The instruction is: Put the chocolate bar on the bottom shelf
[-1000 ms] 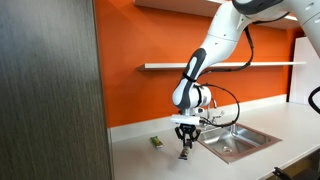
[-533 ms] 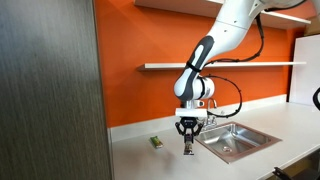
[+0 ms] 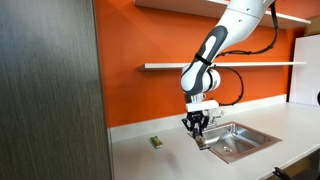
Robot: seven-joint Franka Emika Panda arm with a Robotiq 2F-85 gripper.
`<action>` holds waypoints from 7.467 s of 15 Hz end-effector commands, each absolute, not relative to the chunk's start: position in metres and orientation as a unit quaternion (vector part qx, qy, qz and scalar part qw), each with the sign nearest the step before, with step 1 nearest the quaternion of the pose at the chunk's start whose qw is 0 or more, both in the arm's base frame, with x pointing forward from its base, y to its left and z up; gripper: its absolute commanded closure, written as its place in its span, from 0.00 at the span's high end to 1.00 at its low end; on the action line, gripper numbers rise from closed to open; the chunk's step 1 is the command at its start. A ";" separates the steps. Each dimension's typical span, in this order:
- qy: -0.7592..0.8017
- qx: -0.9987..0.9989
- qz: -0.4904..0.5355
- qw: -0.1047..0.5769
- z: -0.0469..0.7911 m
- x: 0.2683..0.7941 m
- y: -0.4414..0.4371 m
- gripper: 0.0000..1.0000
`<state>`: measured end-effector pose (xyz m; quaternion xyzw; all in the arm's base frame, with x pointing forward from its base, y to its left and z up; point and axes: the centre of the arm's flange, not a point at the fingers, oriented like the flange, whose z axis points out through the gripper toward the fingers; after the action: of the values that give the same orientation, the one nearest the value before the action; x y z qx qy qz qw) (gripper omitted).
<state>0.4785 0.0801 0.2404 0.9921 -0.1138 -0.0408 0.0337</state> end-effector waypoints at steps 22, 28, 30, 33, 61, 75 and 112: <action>-0.024 0.989 0.138 0.051 0.447 0.418 0.126 0.10; -0.025 0.981 0.178 0.067 0.503 0.420 0.131 0.10; -0.024 0.980 0.186 0.068 0.521 0.423 0.132 0.10; -0.026 0.978 0.197 0.068 0.546 0.431 0.132 0.10; -0.041 0.986 0.136 0.087 0.650 0.614 0.072 0.10; -0.019 0.986 0.138 0.090 0.647 0.688 0.047 0.10; -0.054 0.984 0.139 0.093 0.662 0.608 0.012 1.00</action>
<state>0.6507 0.0113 0.6750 0.9828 -0.0480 0.1499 0.0970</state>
